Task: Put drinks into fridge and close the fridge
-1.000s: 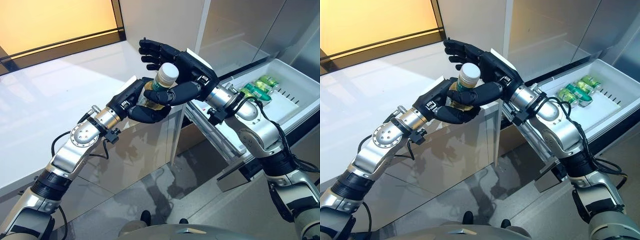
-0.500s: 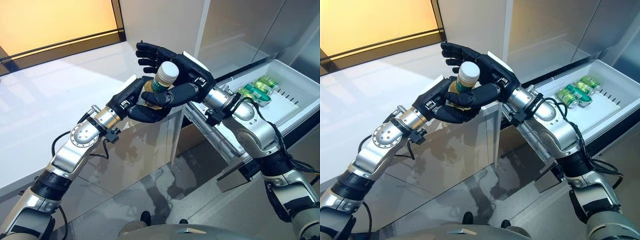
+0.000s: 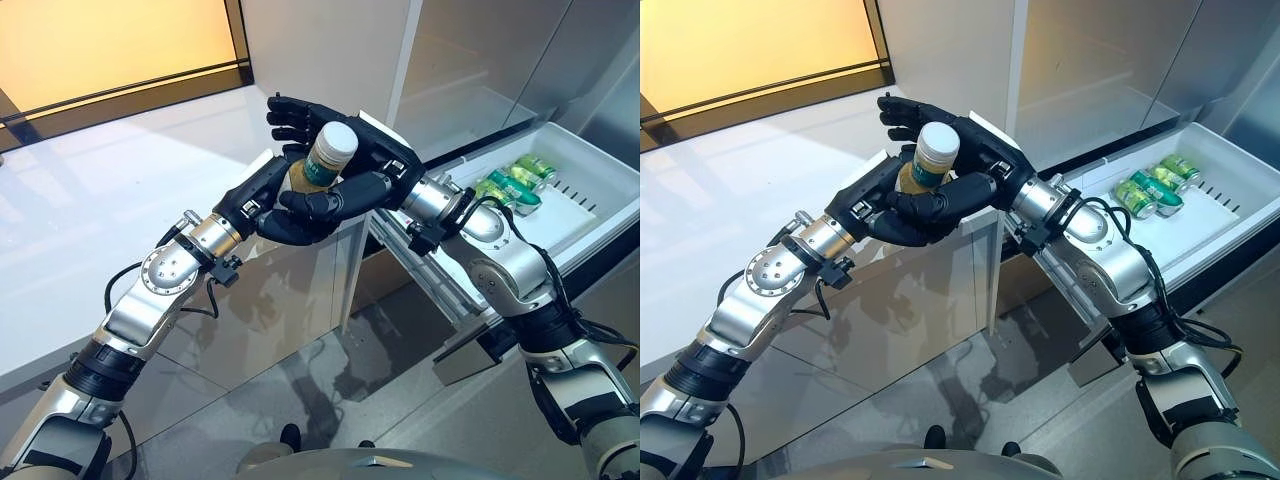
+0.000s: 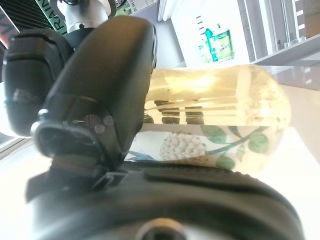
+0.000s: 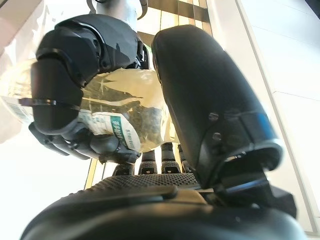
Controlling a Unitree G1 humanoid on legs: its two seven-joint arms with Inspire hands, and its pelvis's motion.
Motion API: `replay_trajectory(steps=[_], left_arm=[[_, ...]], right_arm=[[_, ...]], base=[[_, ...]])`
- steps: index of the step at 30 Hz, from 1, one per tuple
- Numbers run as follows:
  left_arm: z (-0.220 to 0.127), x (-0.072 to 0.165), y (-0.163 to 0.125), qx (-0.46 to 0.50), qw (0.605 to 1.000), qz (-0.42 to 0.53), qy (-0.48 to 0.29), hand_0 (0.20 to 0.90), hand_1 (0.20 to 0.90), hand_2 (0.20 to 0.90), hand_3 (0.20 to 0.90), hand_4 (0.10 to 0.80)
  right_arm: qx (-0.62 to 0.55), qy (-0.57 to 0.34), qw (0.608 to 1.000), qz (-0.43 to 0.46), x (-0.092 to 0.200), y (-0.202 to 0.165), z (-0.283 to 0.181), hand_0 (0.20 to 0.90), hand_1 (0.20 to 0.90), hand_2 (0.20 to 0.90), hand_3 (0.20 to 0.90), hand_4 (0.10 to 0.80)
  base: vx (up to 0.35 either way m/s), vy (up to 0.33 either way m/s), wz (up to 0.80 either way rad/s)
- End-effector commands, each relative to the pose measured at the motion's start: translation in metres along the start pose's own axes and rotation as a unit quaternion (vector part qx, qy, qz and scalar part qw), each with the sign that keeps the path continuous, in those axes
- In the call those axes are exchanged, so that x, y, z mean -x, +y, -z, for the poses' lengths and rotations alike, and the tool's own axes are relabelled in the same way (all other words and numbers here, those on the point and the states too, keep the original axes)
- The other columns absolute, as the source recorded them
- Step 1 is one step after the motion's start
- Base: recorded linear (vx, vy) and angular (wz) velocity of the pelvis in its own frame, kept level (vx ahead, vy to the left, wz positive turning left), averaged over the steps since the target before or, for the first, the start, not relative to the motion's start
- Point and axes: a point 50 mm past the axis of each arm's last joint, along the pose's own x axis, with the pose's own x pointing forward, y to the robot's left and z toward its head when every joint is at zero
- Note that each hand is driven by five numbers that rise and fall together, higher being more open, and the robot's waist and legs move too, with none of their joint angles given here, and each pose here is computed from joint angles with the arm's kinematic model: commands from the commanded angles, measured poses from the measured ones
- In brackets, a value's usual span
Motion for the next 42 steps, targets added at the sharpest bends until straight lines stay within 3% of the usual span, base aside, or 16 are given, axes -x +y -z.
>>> replay_trajectory(steps=[1,15,16,17,18,39,40,41,42], left_arm=[[-0.103,-0.029,0.019,-0.016,0.956,-0.017,-0.291,0.300,0.300,0.300,0.200,0.100],[-0.105,-0.030,0.014,0.010,0.953,-0.002,-0.302,0.300,0.300,0.300,0.200,0.100],[-0.105,-0.031,0.014,0.014,0.953,0.000,-0.303,0.300,0.300,0.300,0.200,0.100],[-0.105,-0.031,0.014,0.014,0.953,0.000,-0.304,0.300,0.300,0.300,0.200,0.100],[-0.106,-0.030,0.014,0.015,0.952,0.001,-0.305,0.300,0.300,0.300,0.200,0.100],[-0.106,-0.034,0.006,0.046,0.949,0.018,-0.311,0.300,0.300,0.300,0.200,0.100],[-0.105,-0.034,0.006,0.047,0.950,0.017,-0.310,0.375,0.375,0.375,0.288,0.188],[-0.104,-0.034,0.006,0.048,0.950,0.017,-0.308,0.538,0.538,0.538,0.477,0.377],[-0.104,-0.034,0.007,0.048,0.951,0.015,-0.304,0.582,0.582,0.582,0.529,0.429]], right_arm=[[0.025,-0.041,0.999,-0.014,-0.011,0.003,-0.014,0.900,0.900,0.900,0.900,0.800],[0.070,-0.033,0.996,-0.042,-0.015,0.008,-0.015,0.900,0.900,0.900,0.900,0.800],[0.077,-0.026,0.996,-0.041,-0.015,0.008,-0.014,0.507,0.507,0.507,0.442,0.342],[0.080,-0.026,0.996,-0.041,-0.015,0.008,-0.014,0.507,0.507,0.507,0.442,0.342],[0.079,-0.023,0.996,-0.045,-0.015,0.008,-0.013,0.300,0.300,0.300,0.200,0.100],[0.074,-0.037,0.996,-0.036,-0.022,0.013,-0.013,0.300,0.300,0.300,0.200,0.100],[0.074,-0.042,0.996,-0.033,-0.022,0.013,-0.014,0.300,0.300,0.300,0.200,0.100],[0.075,-0.047,0.996,-0.029,-0.022,0.013,-0.015,0.300,0.300,0.300,0.200,0.100],[0.075,-0.051,0.996,-0.025,-0.022,0.012,-0.016,0.300,0.300,0.300,0.200,0.100]], base=[[0.000,0.000,0.00],[0.000,0.000,0.00],[0.000,0.000,0.00],[0.000,0.000,0.00],[0.000,0.000,0.00],[0.000,0.000,0.00],[0.000,0.000,0.00],[0.000,0.000,0.00],[0.000,0.000,0.00]])
